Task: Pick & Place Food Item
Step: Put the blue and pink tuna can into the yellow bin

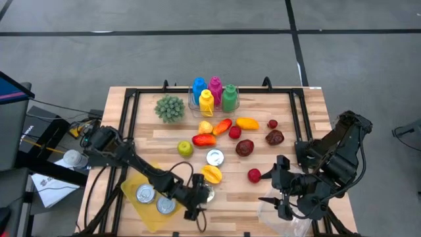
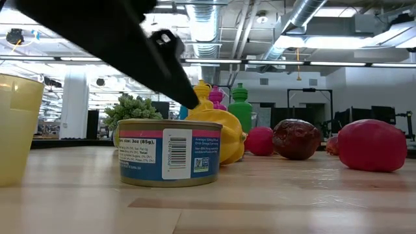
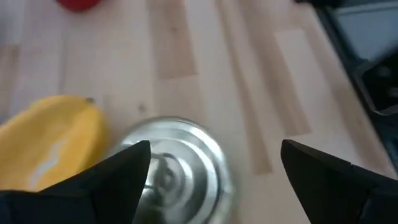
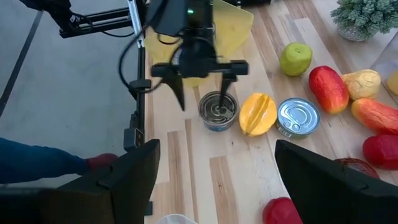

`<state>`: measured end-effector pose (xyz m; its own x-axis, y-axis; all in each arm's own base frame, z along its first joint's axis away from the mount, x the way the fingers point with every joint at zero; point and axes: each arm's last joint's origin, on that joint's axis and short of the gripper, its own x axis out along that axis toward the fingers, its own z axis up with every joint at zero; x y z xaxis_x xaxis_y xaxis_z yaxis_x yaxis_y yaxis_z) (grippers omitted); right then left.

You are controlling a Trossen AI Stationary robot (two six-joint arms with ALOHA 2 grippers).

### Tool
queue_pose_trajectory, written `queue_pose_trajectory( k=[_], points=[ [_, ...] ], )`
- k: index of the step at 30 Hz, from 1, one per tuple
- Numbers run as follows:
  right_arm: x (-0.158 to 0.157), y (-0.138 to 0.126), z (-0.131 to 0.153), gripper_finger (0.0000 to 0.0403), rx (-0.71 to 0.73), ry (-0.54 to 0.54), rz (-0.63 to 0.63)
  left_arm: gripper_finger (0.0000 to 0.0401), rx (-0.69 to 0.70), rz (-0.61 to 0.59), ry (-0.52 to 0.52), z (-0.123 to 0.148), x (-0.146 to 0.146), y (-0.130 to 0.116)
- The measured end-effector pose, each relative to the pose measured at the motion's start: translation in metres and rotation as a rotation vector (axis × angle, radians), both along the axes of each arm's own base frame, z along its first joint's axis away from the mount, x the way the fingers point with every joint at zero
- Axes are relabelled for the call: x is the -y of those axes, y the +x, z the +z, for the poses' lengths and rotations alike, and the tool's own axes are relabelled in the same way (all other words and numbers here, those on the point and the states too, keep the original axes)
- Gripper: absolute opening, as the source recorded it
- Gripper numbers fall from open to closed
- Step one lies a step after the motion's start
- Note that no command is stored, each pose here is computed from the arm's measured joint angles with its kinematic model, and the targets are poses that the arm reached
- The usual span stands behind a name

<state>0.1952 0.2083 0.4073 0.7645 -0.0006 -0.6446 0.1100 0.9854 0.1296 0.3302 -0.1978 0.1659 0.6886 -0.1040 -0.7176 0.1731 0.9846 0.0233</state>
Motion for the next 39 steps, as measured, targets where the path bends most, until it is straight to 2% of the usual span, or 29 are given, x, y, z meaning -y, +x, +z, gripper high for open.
queue_pose_trajectory(
  k=[3,8,10,17,21,28,32,35,39],
  points=[
    [0.0,0.0,0.0,0.0312,-0.004,-0.005,0.0,0.0346,0.011,-0.019,0.022,0.0,0.009,-0.006],
    [0.001,0.0,-0.001,0.0312,-0.007,-0.008,0.0,0.0344,0.048,-0.022,0.211,-0.001,0.014,-0.014],
    [0.001,0.0,-0.001,0.0312,-0.007,-0.008,0.0,0.0336,0.047,-0.031,0.249,-0.001,0.014,-0.015],
    [0.001,-0.001,-0.001,0.0312,-0.01,-0.013,0.0,0.0287,0.044,-0.023,0.192,-0.001,0.017,-0.015],
    [0.001,-0.001,-0.001,0.0312,-0.01,-0.013,0.0,0.0268,0.024,-0.081,0.174,-0.001,0.02,-0.017],
    [0.002,-0.001,-0.002,0.0312,-0.017,-0.016,-0.004,0.0259,0.019,-0.072,0.194,-0.004,0.019,-0.016],
    [0.002,-0.001,-0.002,0.0312,-0.018,-0.017,-0.005,0.0259,-0.037,-0.073,0.234,-0.007,0.015,-0.019],
    [0.002,-0.001,-0.002,0.0312,-0.018,-0.017,-0.005,0.0259,-0.08,-0.074,0.249,0.007,0.018,-0.017],
    [0.002,-0.001,-0.002,0.0312,-0.018,-0.017,-0.006,0.0259,-0.065,0.039,0.159,0.042,0.016,-0.004]
  ],
)
